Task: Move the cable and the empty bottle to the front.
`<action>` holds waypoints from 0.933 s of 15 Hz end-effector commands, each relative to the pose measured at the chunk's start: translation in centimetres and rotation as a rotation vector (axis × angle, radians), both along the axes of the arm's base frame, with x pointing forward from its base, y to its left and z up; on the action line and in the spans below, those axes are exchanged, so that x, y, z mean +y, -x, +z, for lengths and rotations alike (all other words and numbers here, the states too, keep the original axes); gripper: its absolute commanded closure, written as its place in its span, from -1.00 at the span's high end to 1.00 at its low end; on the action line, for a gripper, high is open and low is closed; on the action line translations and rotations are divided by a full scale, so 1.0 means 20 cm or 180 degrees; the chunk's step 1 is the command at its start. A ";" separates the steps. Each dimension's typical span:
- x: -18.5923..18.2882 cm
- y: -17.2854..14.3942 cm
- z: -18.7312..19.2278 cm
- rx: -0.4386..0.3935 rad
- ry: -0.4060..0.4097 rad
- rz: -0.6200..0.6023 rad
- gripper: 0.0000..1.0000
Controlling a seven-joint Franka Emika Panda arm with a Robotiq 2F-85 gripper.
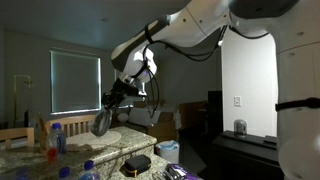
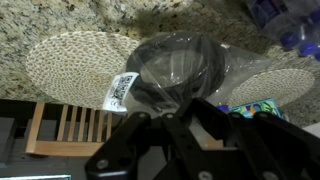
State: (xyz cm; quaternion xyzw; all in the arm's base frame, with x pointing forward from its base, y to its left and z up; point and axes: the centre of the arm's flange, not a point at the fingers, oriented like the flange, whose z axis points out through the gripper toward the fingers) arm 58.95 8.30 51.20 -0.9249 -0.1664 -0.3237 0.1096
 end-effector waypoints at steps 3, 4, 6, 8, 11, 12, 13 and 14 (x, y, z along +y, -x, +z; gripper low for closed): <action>-0.29 0.52 0.02 0.0301 -0.0170 0.0440 -0.86; -0.32 0.57 0.00 0.0424 -0.0177 0.0489 -0.86; -0.37 0.67 -0.06 0.0700 -0.0178 0.0521 -0.87; -0.37 0.74 -0.16 0.0972 -0.0098 0.0527 -0.87; -0.29 0.83 -0.35 0.1416 0.0148 0.0584 -0.87; -0.25 0.86 -0.44 0.1566 0.0235 0.0578 -0.87; -0.21 0.89 -0.52 0.1721 0.0308 0.0563 -0.88; -0.17 0.91 -0.58 0.1829 0.0370 0.0534 -0.88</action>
